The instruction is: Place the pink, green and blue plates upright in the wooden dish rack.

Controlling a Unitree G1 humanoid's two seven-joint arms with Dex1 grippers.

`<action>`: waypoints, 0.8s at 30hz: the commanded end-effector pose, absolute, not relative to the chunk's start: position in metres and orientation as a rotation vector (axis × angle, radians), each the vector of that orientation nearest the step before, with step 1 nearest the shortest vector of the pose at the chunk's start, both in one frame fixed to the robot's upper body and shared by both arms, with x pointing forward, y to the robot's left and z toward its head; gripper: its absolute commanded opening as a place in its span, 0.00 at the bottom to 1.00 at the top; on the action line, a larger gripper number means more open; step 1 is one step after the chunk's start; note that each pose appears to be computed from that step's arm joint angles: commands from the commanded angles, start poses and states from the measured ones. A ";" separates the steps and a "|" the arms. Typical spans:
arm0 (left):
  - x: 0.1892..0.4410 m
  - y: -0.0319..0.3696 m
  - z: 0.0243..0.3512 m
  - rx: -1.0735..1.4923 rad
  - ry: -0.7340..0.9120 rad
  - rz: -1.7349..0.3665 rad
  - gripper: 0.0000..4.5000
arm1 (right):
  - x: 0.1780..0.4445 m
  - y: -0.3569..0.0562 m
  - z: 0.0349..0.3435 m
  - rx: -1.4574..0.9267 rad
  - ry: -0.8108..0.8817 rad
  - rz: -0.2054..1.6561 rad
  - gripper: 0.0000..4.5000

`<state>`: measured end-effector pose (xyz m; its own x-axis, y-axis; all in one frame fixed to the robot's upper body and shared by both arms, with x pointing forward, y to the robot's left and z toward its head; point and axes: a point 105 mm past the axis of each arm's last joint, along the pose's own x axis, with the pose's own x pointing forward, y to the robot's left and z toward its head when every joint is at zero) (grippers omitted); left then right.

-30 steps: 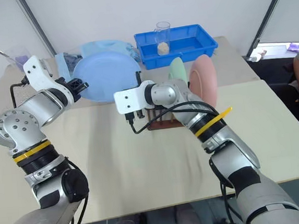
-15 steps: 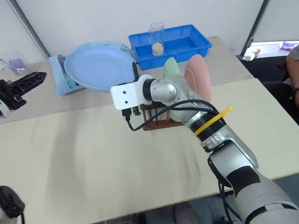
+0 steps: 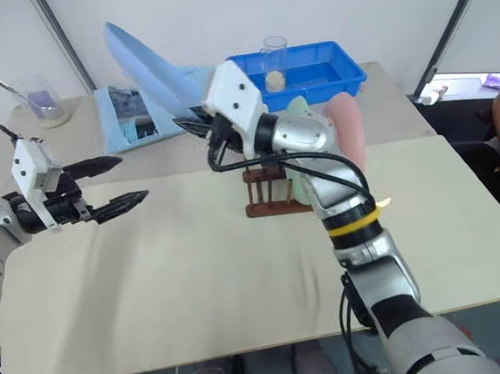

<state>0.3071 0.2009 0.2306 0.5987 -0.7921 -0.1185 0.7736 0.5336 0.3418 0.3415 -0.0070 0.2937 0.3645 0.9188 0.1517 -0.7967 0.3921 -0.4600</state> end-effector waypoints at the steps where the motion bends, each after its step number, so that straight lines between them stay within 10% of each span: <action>1: 0.300 0.189 0.242 0.392 -0.116 -1.008 0.99 | 0.320 -0.027 0.318 -0.204 -0.437 1.133 0.00; 24: 0.287 0.157 0.235 0.443 -0.112 -1.242 0.99 | 0.306 -0.059 0.281 0.270 -0.129 0.845 0.00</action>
